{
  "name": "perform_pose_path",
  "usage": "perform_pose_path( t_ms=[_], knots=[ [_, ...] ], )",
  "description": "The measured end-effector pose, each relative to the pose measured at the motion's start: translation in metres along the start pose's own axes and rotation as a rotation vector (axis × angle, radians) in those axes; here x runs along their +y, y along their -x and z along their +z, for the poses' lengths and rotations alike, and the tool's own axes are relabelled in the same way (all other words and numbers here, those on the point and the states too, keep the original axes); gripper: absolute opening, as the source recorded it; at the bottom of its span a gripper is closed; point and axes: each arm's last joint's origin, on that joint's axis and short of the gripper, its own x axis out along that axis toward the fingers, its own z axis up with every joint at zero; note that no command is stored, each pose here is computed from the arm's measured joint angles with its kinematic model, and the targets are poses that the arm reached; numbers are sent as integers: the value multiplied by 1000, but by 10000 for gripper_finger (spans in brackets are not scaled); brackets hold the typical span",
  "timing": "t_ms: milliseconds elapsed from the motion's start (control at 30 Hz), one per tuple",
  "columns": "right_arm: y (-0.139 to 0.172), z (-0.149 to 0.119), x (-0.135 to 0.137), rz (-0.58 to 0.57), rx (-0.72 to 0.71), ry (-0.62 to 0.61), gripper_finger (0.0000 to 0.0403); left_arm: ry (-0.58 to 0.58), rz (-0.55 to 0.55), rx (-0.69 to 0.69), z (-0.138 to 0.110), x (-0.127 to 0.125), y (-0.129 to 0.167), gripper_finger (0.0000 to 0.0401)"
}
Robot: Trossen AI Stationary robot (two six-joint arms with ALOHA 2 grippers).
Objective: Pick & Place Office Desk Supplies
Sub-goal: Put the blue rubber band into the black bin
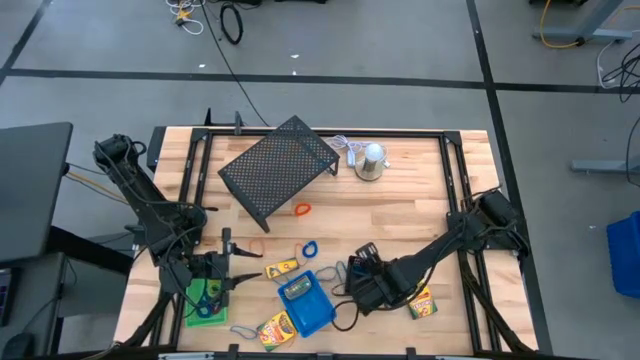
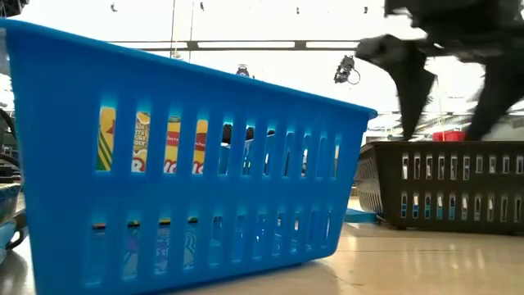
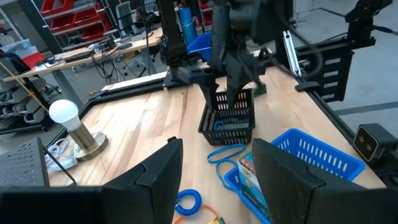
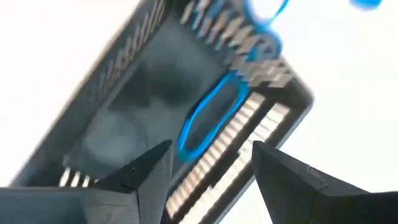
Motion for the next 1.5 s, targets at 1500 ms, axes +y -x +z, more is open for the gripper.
perform_pose_path(
  t_ms=[1500],
  knots=[
    [-67,21,-96,286,-184,41,199,22,-23,3,0,0,-1,201]
  ],
)
